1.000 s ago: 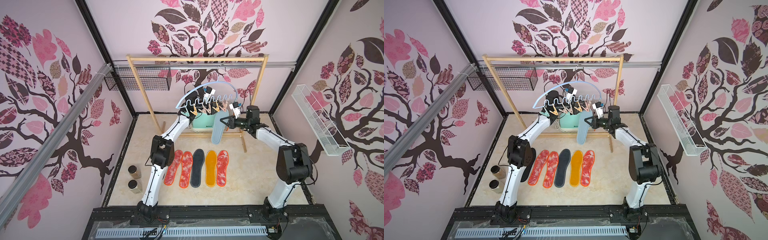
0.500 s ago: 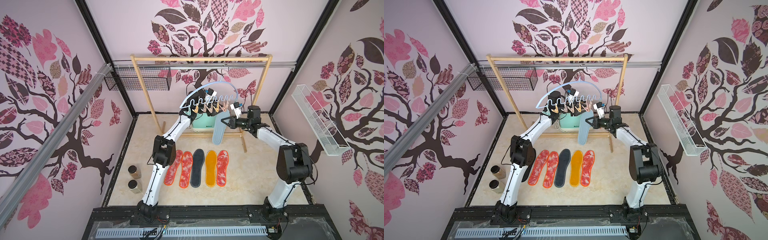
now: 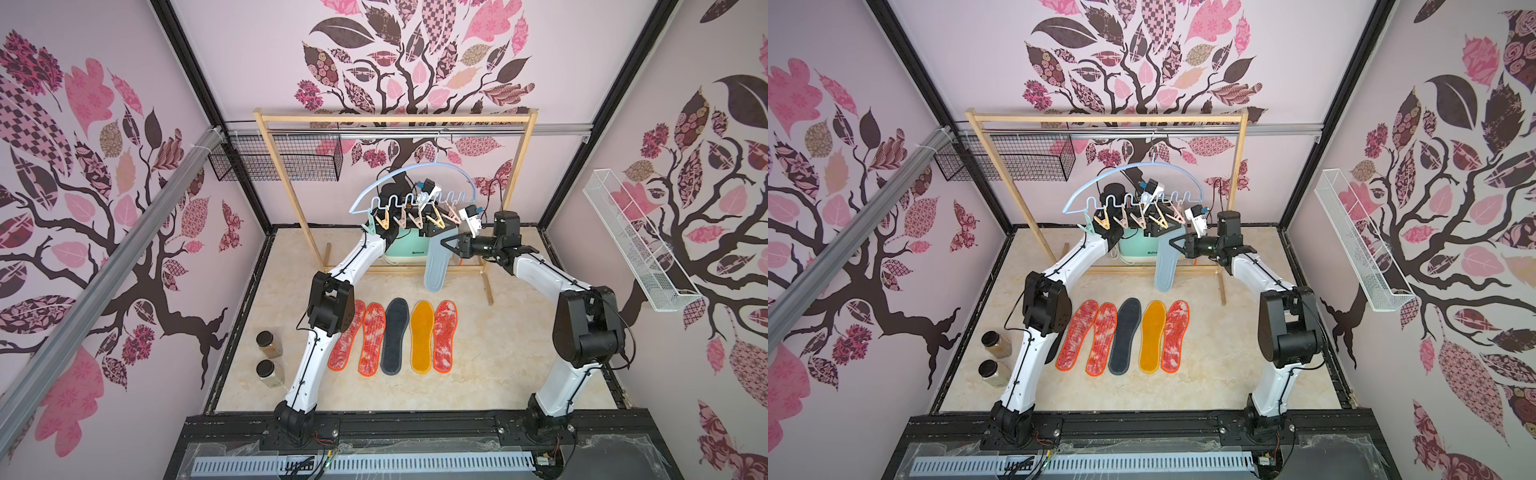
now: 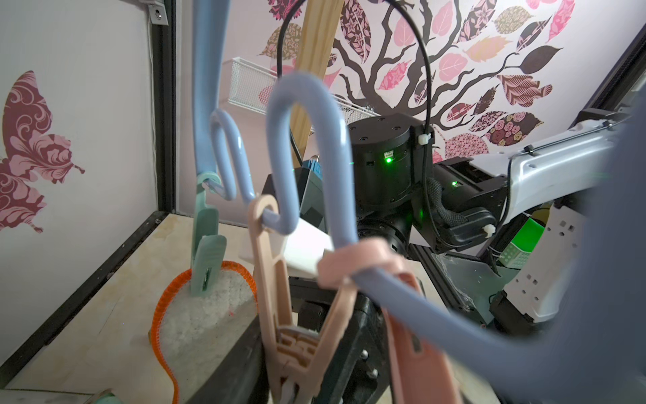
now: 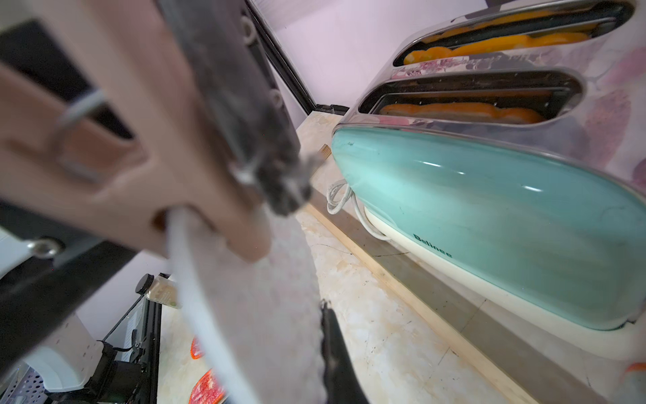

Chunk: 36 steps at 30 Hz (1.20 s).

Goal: Take the shoe insoles off the hanger
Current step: Open the clamp at the hanger.

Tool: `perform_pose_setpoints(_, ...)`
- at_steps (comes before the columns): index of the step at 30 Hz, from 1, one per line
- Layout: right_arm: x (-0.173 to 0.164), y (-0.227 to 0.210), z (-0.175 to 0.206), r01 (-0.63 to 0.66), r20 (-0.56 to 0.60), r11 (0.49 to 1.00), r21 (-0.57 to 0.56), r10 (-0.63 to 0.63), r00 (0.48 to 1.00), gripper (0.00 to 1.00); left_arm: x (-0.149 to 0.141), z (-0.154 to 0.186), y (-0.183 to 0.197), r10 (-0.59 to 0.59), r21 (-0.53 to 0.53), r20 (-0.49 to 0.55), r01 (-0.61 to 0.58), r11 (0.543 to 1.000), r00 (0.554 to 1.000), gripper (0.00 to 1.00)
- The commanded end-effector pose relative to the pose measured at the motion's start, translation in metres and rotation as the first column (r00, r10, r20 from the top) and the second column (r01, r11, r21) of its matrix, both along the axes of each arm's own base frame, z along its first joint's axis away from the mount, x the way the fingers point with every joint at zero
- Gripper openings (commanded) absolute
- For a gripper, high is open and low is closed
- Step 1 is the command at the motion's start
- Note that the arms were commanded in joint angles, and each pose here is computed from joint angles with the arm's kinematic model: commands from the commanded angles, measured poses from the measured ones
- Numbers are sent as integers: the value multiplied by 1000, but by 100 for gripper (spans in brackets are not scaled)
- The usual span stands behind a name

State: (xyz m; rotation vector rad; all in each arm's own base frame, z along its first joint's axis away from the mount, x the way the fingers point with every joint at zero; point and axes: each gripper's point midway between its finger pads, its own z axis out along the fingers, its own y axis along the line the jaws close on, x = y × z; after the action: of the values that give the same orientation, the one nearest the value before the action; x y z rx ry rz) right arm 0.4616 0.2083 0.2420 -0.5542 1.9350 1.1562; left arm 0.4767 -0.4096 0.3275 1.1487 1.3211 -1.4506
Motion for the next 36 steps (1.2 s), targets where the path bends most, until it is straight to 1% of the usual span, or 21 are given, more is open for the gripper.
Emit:
perform_pose_setpoints(1, 5, 3, 6, -24, 18, 1000, -1, 24, 1000, 3, -10, 24, -1, -41, -50, 80, 45, 998, 996, 51)
perform_pose_setpoints(4, 5, 4, 7, -28, 16, 1000, -1, 28, 999, 3, -12, 27, -3, -53, -59, 89, 58, 997, 995, 48)
perform_pose_setpoints(9, 4, 4, 7, -33, 15, 999, -4, 33, 999, 3, -13, 28, -4, -63, -65, 92, 69, 996, 994, 41)
perform_pose_setpoints(12, 5, 4, 5, -33, 11, 999, -4, 33, 999, 3, -14, 28, -4, -66, -66, 90, 72, 995, 994, 34)
perform_pose_setpoints(15, 5, 4, 4, -34, 5, 999, -5, 34, 999, 3, -13, 27, -4, -64, -66, 87, 70, 995, 994, 24)
perform_pose_setpoints(21, 6, 2, 0, -18, -11, 1000, -12, 18, 1000, 3, -11, 25, -5, -50, -66, 78, 55, 996, 996, 15)
perform_pose_setpoints(23, 6, 0, -3, -5, -26, 1000, -16, 5, 1000, 3, -9, 24, -5, -41, -65, 75, 46, 997, 996, 14)
perform_pose_setpoints(28, 1, -4, -26, 35, -95, 999, -21, -37, 995, 3, -4, 23, -3, -9, -66, 72, 14, 998, 997, 13)
perform_pose_setpoints(36, -17, -8, -36, 93, -131, 996, 9, -91, 987, 3, 6, 23, 8, 38, -65, 68, -33, 997, 997, 12)
